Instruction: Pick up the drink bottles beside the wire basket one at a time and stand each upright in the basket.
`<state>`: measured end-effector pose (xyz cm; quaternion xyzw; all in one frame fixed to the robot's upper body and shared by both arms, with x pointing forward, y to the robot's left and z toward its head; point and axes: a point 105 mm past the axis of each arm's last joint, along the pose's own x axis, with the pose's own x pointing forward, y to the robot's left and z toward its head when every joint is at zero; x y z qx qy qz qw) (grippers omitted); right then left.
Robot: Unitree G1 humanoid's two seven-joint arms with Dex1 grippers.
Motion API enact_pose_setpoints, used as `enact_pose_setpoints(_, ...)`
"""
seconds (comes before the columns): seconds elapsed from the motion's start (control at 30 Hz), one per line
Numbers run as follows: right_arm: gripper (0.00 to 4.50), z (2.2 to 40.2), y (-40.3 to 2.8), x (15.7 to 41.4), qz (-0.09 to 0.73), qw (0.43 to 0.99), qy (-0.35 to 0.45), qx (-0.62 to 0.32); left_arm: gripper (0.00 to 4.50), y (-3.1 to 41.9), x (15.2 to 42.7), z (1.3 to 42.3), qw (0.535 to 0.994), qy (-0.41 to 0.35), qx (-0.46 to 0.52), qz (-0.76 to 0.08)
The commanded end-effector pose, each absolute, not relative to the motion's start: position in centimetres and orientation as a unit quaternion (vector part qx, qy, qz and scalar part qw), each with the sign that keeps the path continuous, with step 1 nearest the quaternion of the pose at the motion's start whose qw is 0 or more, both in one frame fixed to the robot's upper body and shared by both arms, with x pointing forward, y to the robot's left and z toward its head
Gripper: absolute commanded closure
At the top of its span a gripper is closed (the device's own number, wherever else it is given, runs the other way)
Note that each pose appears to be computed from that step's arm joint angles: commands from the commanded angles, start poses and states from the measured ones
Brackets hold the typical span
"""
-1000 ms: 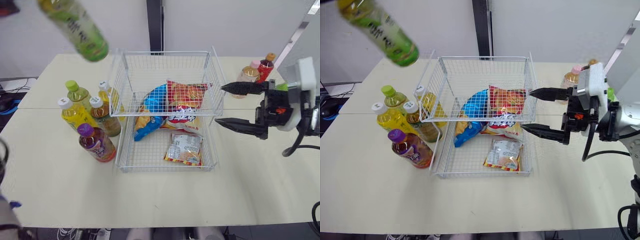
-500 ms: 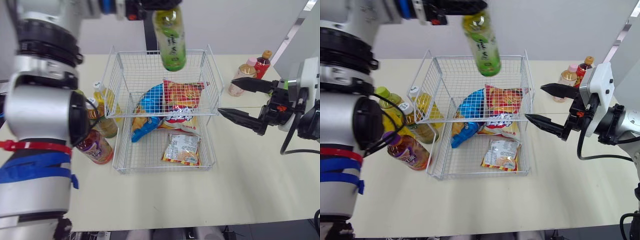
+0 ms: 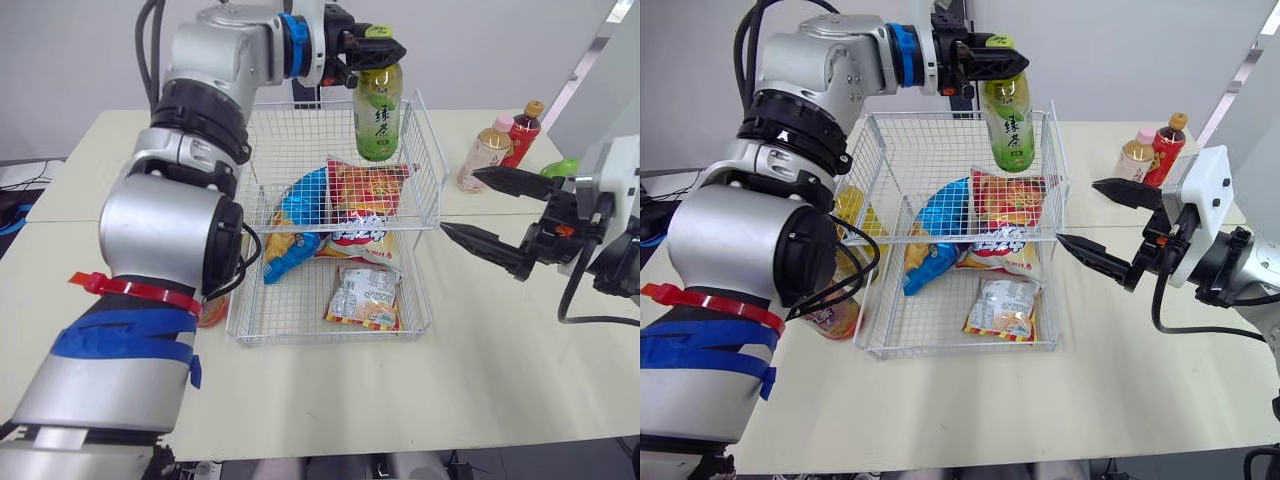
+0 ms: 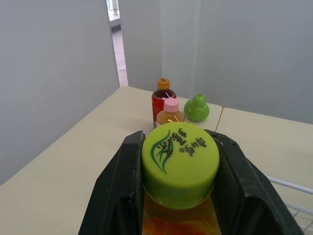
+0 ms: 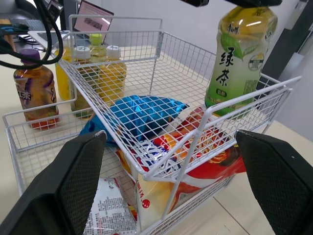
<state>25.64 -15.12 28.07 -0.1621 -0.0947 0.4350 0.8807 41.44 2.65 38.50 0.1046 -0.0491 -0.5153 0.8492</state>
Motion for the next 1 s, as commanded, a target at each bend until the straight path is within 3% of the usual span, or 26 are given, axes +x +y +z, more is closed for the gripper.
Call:
enact_pose_setpoints(0.03,0.0,29.6,-15.2,24.9,0.425,0.878,-0.137,-0.175,2.11,2.2,40.3,40.6,0.835,-0.081,0.123,-0.53)
enact_pose_setpoints(0.27,0.0,30.5,-15.3,25.5,0.401,0.883,-0.168,-0.179,0.04,3.1,39.2,42.3,0.824,-0.096,0.122,-0.545)
enact_pose_setpoints(0.57,0.0,30.7,-14.9,26.0,0.411,0.88,-0.167,-0.173,0.04,7.8,37.2,44.6,0.826,-0.123,0.134,-0.533)
enact_pose_setpoints(0.87,0.0,31.1,-14.2,26.5,0.454,0.861,-0.152,-0.174,0.04,16.0,34.8,44.9,0.877,-0.132,0.124,-0.444)
enact_pose_setpoints(1.0,0.0,31.1,-12.8,26.2,0.514,0.829,-0.13,-0.177,0.04,21.2,33.0,43.1,0.907,-0.119,0.15,-0.376)
